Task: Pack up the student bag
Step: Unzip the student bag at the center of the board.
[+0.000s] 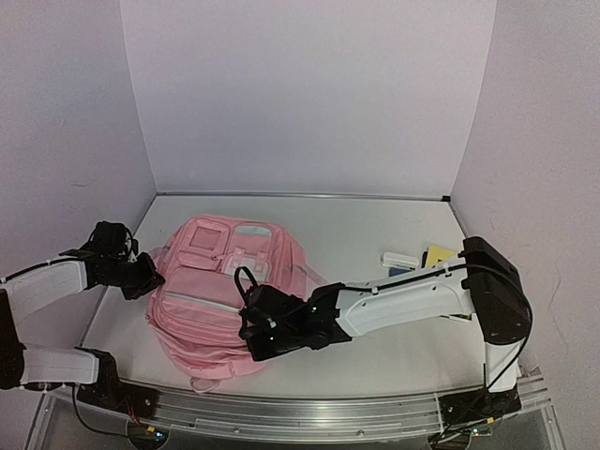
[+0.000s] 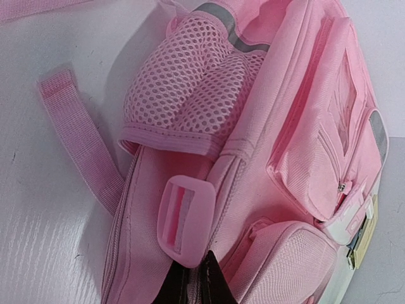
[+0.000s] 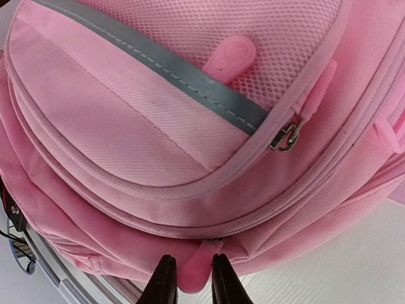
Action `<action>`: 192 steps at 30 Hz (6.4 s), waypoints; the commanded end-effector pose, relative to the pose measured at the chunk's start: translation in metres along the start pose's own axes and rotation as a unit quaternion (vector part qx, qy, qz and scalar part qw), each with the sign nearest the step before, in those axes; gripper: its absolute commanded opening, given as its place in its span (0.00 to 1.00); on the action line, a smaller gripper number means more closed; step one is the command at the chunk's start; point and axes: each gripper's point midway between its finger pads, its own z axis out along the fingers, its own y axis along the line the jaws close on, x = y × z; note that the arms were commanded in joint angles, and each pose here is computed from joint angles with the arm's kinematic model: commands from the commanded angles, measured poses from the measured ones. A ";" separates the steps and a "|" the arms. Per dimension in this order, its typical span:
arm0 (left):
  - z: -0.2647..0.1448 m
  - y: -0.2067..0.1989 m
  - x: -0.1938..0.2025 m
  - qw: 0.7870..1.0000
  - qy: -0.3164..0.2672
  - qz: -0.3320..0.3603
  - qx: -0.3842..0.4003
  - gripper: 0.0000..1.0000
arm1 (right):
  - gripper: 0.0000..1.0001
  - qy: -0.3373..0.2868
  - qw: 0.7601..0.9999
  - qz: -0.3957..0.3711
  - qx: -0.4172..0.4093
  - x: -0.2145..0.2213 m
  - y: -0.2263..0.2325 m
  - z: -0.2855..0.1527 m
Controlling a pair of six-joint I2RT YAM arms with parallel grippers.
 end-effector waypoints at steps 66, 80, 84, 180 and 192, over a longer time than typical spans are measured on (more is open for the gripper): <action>0.061 -0.192 0.119 0.748 -0.005 0.662 -0.041 0.30 | 0.00 -0.135 0.987 -0.015 0.082 -0.129 -0.182 -0.070; 0.019 -0.244 0.108 0.782 -0.061 0.618 0.050 0.00 | 0.00 -0.158 0.982 -0.098 0.008 -0.120 -0.152 -0.120; 0.008 -0.259 0.104 0.791 -0.064 0.604 0.069 0.00 | 0.00 -0.161 0.982 -0.094 -0.008 -0.113 -0.148 -0.132; -0.053 -0.229 0.076 0.809 0.066 0.567 0.141 0.00 | 0.46 -0.141 0.960 -0.136 -0.198 -0.140 -0.124 -0.063; -0.042 -0.231 0.062 0.832 0.042 0.542 0.114 0.00 | 0.00 -0.141 0.966 -0.119 -0.183 -0.134 -0.130 -0.069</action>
